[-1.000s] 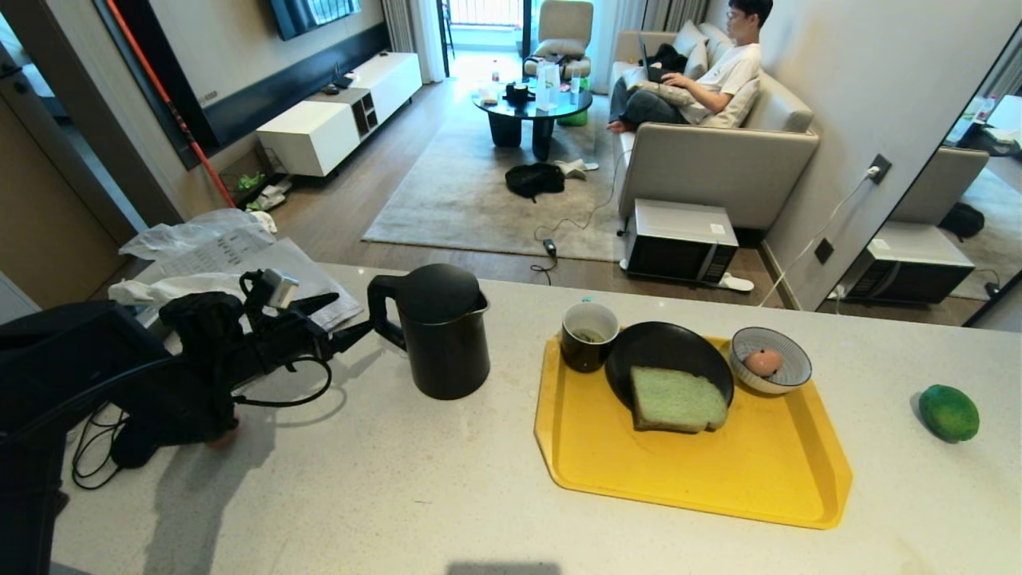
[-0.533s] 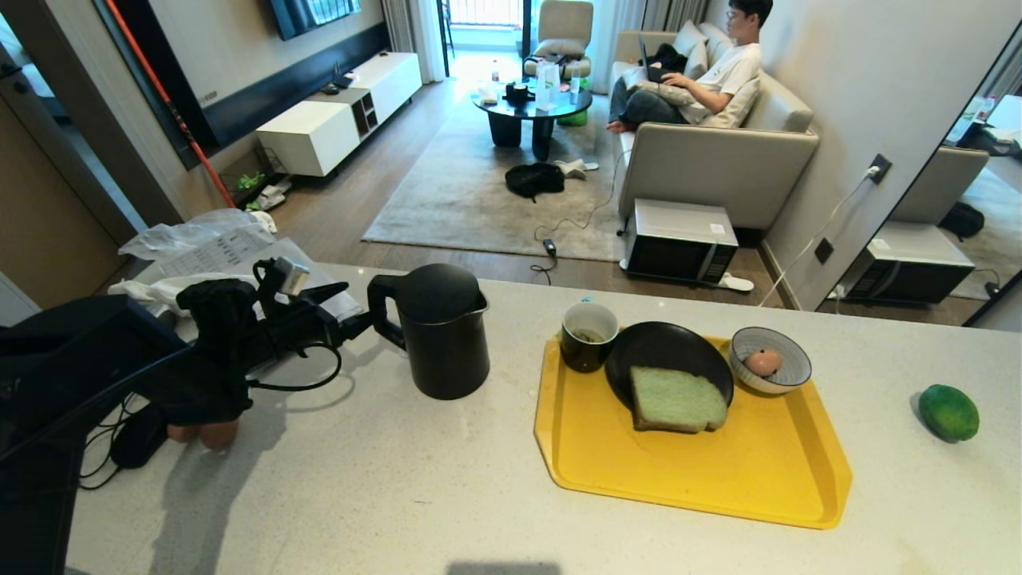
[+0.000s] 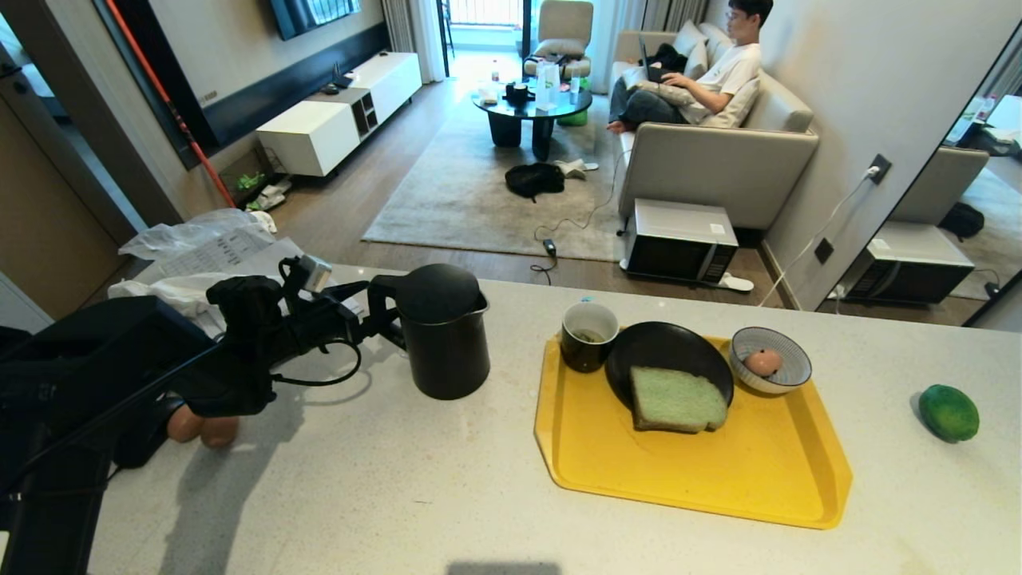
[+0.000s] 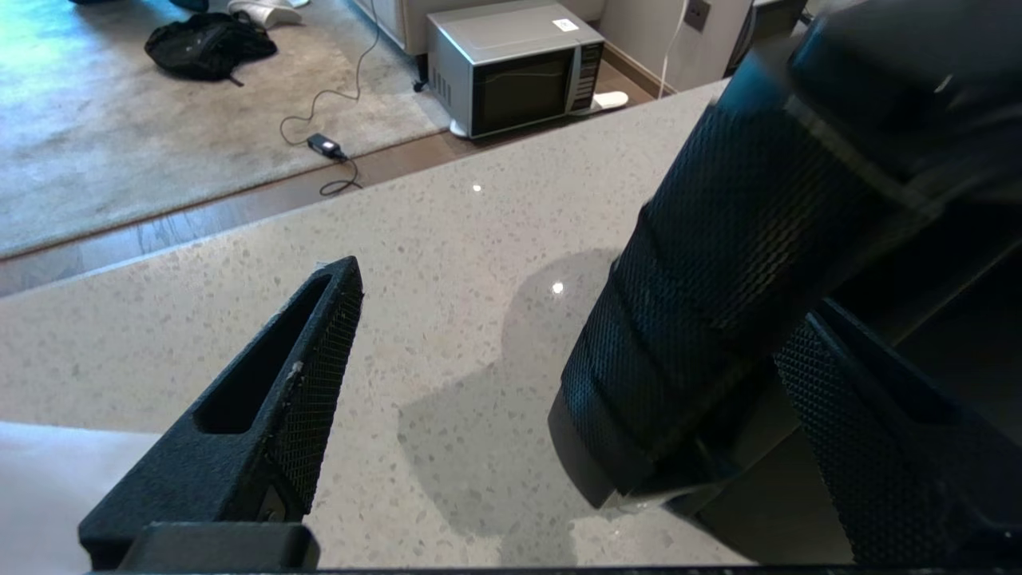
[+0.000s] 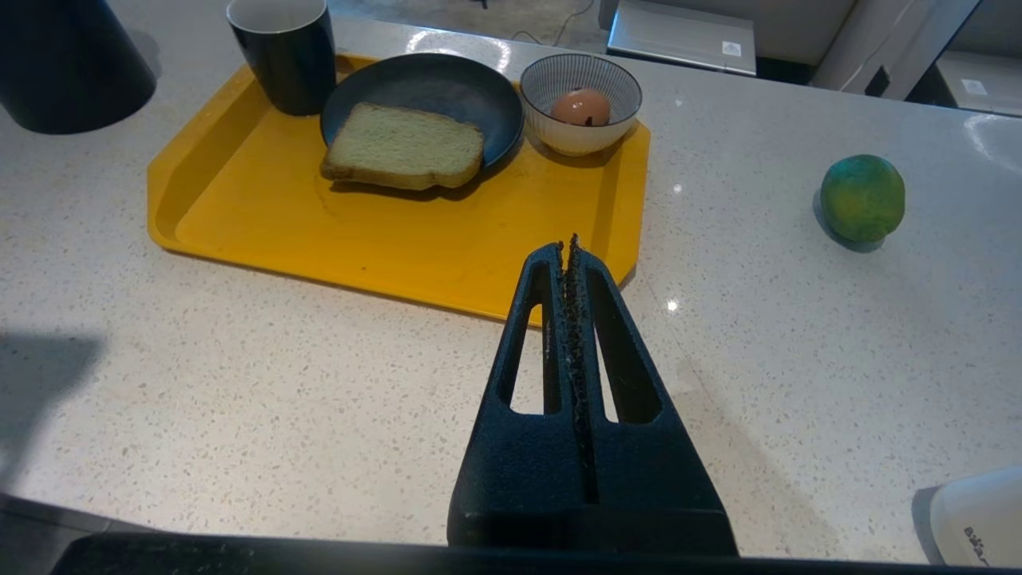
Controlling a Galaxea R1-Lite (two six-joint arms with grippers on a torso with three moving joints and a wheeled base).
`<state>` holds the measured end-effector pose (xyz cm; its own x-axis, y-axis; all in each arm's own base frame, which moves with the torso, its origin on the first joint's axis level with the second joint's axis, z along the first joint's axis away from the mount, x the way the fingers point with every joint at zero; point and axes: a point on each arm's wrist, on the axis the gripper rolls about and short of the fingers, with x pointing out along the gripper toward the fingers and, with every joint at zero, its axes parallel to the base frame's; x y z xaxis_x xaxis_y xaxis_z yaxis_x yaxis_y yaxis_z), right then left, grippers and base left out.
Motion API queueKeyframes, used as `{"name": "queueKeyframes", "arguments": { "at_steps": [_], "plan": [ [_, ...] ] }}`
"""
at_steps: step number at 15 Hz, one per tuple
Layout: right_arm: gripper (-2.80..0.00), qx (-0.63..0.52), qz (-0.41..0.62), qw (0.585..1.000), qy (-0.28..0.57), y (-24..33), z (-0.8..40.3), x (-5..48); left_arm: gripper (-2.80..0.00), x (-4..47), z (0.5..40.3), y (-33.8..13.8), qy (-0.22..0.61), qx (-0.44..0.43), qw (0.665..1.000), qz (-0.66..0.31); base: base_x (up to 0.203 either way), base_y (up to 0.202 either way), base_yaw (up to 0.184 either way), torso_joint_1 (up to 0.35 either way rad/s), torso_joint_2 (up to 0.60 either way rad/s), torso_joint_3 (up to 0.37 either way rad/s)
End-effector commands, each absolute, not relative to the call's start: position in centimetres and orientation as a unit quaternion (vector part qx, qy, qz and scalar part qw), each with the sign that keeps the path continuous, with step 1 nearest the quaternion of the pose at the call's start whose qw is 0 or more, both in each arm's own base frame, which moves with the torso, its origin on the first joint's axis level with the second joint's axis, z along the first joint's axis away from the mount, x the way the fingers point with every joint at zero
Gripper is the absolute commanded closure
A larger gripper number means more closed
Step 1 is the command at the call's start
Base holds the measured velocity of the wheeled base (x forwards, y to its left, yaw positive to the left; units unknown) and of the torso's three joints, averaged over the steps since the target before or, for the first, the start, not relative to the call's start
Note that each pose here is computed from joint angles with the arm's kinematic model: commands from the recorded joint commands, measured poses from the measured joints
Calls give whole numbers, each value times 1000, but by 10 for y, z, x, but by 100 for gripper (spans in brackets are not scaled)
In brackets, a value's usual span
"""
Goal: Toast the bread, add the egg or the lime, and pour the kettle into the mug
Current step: Pick up the kettle
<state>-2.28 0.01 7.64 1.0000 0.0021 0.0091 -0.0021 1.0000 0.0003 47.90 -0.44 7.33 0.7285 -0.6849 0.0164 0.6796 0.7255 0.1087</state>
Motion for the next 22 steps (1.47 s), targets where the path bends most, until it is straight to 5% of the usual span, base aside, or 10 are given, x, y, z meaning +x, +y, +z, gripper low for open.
{"name": "queueKeyframes", "arguments": {
  "at_steps": [1,22],
  "plan": [
    [0,0,2,1000,-4,0,76,-23,-280,484,67,-11,-30,49,926,-373,0,0,0,0,0,0],
    [0,0,2,1000,-4,0,76,-23,-280,522,80,-42,-37,48,920,-386,0,0,0,0,0,0]
  ]
}}
